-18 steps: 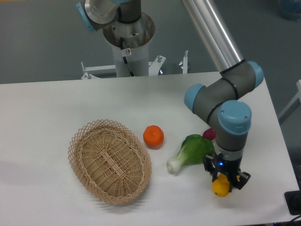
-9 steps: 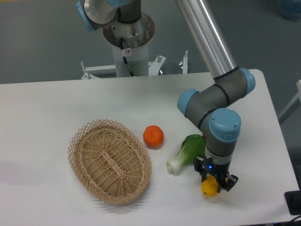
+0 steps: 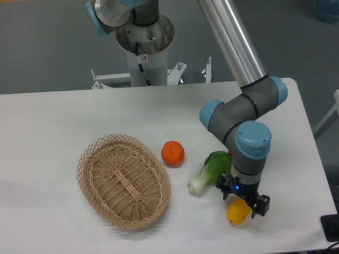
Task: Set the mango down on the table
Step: 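Set the mango down on the table beside the bok choy, then open the gripper and lift it away from the mango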
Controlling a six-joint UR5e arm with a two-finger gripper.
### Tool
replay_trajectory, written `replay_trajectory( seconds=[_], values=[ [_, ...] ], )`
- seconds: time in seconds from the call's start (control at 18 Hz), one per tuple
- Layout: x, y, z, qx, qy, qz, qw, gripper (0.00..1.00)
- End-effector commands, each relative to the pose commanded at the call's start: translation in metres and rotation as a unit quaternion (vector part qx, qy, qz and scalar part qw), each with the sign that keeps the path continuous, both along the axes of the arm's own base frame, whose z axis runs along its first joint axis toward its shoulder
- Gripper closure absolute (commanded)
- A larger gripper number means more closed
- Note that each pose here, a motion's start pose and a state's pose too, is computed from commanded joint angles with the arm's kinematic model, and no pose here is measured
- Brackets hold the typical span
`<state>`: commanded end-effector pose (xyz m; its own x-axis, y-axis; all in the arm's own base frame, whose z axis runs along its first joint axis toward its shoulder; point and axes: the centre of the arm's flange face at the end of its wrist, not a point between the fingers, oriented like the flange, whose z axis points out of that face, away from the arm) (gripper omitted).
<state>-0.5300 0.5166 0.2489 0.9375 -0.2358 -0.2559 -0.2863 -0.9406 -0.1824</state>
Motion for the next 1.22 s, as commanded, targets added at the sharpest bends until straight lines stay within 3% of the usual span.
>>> replay_trajectory(
  seconds=[0.5,0.72,0.89,1.22],
  values=[
    [0.008,-0.015,0.128,0.025,0.075,0.013,0.9968,0.00],
    [0.035,-0.034,0.183,0.007,0.057,0.009,0.9983,0.00],
    [0.033,-0.078,0.212,-0.021,0.031,0.014,0.9992,0.00],
    [0.010,-0.163,0.245,-0.067,0.013,-0.038,0.9969,0.00]
  ],
)
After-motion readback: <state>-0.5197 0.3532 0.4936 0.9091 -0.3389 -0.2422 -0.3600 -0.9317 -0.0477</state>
